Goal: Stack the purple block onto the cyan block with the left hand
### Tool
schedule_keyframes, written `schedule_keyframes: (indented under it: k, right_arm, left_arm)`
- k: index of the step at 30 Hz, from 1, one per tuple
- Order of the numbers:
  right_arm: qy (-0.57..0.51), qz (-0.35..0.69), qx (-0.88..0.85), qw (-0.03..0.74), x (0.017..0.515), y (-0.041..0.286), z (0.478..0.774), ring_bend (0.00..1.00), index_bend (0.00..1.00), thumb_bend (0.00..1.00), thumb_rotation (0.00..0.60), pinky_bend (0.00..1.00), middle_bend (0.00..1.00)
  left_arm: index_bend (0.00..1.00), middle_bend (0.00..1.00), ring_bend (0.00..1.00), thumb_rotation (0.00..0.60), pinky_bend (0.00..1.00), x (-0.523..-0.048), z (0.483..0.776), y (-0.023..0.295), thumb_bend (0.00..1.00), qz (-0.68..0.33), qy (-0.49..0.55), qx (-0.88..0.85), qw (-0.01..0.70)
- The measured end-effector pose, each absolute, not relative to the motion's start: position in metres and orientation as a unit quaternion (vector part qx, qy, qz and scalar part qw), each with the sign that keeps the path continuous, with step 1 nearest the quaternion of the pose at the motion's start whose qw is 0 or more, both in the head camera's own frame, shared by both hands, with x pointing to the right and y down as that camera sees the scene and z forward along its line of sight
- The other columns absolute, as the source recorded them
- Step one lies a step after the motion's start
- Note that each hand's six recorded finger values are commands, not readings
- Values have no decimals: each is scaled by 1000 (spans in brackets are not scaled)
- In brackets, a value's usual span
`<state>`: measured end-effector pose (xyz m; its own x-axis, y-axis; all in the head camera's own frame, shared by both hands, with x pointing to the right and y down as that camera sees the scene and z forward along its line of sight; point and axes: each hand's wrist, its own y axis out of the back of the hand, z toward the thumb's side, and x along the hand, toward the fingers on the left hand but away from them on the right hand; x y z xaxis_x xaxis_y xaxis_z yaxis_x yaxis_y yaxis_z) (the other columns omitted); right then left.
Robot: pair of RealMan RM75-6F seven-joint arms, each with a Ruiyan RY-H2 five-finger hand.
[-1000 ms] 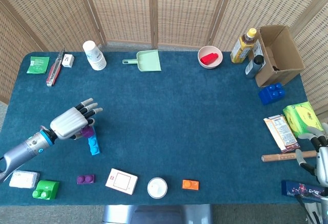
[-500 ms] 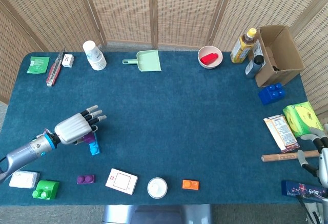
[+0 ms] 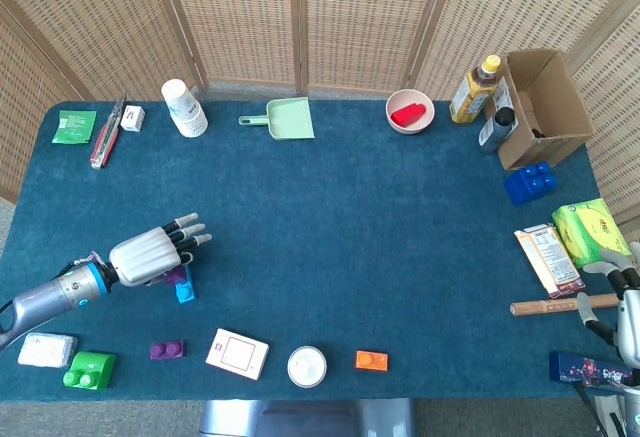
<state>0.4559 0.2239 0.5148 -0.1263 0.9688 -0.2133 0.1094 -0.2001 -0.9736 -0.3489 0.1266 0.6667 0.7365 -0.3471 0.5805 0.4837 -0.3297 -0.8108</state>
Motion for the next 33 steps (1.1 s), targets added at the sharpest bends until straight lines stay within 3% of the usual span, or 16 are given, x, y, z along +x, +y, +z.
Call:
schedule_keyframes:
  k: [13,33]
  right_arm:
    - [-501,558,-537,386,454,225,514,113,379,340,600,194,285]
    - [-504,559,-535,383,458,228,512,112,377,338,600,200,285]
  left_arm:
    - [605,145,61,600,0,-349,676,132,331,-347,-66,-724,593]
    - [606,144,47,600,0,-350,683,132,329,-378,-36,-750,541]
